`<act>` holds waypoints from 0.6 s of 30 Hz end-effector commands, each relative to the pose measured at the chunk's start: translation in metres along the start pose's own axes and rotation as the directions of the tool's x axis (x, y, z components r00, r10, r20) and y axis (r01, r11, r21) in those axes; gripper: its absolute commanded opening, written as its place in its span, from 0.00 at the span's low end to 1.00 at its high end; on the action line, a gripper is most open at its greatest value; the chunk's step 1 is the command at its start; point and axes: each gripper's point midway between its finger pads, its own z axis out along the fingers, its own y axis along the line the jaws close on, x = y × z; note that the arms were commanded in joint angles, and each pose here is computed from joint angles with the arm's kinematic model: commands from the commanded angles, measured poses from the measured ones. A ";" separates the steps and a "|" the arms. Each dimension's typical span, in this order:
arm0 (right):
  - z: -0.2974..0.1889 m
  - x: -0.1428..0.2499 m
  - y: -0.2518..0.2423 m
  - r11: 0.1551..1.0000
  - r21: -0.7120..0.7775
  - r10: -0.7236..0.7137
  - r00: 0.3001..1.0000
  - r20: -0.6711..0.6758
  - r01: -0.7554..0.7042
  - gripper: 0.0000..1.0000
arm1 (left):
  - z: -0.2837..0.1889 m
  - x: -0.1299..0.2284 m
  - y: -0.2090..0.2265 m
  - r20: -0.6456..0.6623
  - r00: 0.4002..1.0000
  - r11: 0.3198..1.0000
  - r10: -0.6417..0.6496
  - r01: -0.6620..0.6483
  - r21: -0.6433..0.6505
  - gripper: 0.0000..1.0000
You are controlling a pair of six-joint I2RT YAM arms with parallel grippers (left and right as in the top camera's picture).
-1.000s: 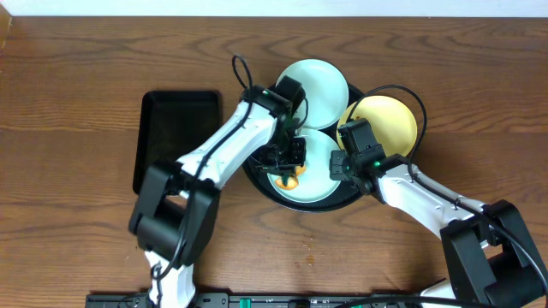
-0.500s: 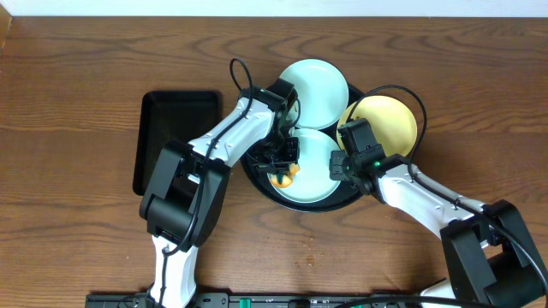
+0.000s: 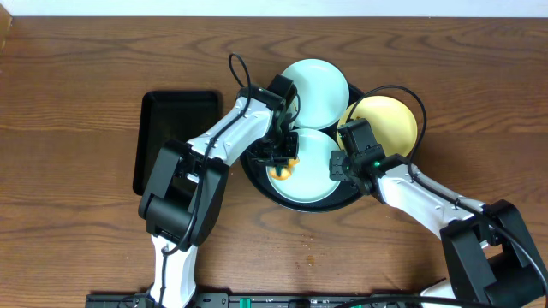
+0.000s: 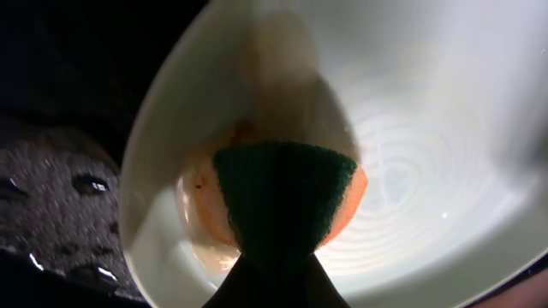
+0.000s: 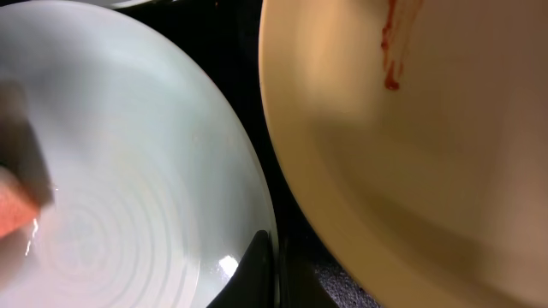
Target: Clean dirty plates on tray and stack at the side
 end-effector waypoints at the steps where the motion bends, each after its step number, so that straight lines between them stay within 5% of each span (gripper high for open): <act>1: 0.002 0.003 -0.002 1.000 0.020 0.002 1.000 -0.002 -0.002 0.01 | 0.008 -0.008 0.012 0.020 0.999 0.998 0.046 -0.045 -0.052 0.07; 10: 0.002 0.003 -0.002 1.000 0.020 0.002 1.000 -0.001 -0.002 0.01 | 0.007 -0.029 0.002 0.104 0.989 0.995 0.102 -0.100 -0.017 0.07; 18: 0.001 0.002 -0.002 1.000 0.019 0.002 1.000 0.002 -0.002 0.01 | -0.022 -0.044 -0.043 0.183 0.969 0.964 0.168 -0.201 0.177 0.07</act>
